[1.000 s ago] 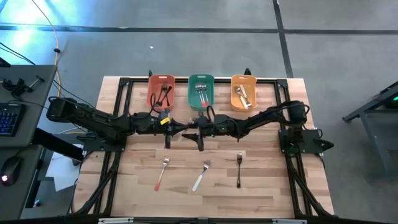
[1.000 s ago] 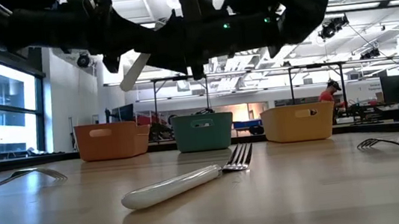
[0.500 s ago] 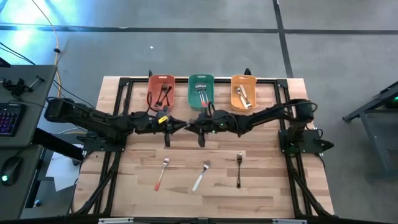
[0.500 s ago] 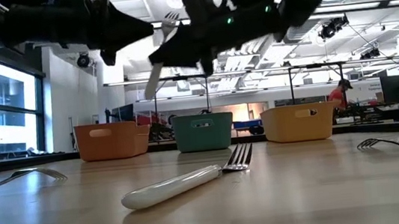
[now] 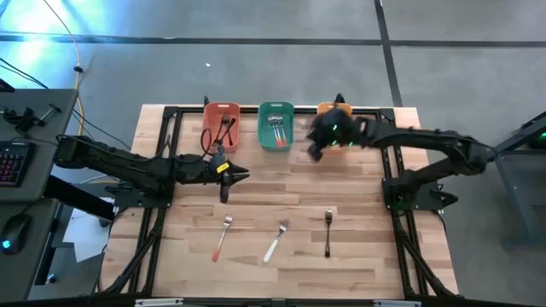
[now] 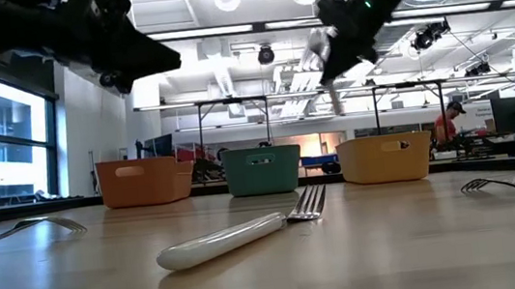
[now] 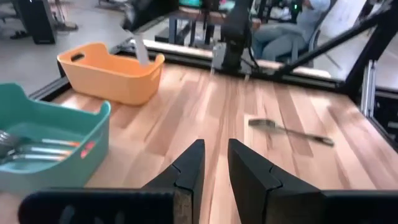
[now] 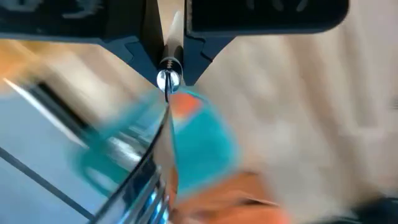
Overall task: Sort silverware by color (type)
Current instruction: Put the top white fork into the yellow bin
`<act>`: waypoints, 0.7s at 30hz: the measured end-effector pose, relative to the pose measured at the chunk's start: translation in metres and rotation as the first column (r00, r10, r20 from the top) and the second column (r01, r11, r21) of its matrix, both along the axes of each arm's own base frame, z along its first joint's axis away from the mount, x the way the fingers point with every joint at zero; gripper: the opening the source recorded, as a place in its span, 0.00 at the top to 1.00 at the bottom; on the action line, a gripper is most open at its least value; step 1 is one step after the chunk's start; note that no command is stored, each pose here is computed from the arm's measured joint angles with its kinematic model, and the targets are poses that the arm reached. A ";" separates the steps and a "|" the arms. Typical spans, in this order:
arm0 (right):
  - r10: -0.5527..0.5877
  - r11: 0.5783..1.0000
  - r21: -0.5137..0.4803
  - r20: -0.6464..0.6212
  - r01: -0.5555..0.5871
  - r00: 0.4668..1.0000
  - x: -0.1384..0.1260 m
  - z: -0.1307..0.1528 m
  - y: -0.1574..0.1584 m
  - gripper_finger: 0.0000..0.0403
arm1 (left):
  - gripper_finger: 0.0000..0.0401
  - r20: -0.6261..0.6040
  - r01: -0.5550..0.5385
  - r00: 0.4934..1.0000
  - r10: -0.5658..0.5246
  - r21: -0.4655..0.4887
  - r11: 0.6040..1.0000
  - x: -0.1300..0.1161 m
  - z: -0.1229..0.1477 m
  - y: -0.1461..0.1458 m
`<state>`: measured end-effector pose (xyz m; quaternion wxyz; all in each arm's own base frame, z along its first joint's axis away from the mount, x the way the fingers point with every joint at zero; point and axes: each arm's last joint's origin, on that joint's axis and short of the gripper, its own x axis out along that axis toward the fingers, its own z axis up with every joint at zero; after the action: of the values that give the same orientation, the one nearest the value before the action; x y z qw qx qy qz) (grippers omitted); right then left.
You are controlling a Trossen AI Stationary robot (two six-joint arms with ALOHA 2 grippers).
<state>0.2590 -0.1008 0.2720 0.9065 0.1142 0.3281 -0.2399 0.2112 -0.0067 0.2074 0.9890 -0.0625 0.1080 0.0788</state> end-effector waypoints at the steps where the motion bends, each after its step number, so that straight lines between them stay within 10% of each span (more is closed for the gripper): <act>1: -0.038 0.999 0.005 -0.036 0.038 0.999 -0.010 0.000 -0.010 0.99 | 0.85 -0.008 0.002 1.000 -0.002 -0.004 1.000 0.000 -0.001 -0.001; 21: -0.148 0.963 0.152 -0.399 0.224 0.905 -0.056 -0.078 -0.116 0.97 | 0.86 -0.072 -0.009 0.997 0.006 -0.037 0.999 -0.002 -0.007 -0.003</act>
<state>0.2026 -0.2165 0.1941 0.7819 0.1838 0.5085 -0.3102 0.2090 -0.0097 0.2000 0.9829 -0.0782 0.1450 0.0828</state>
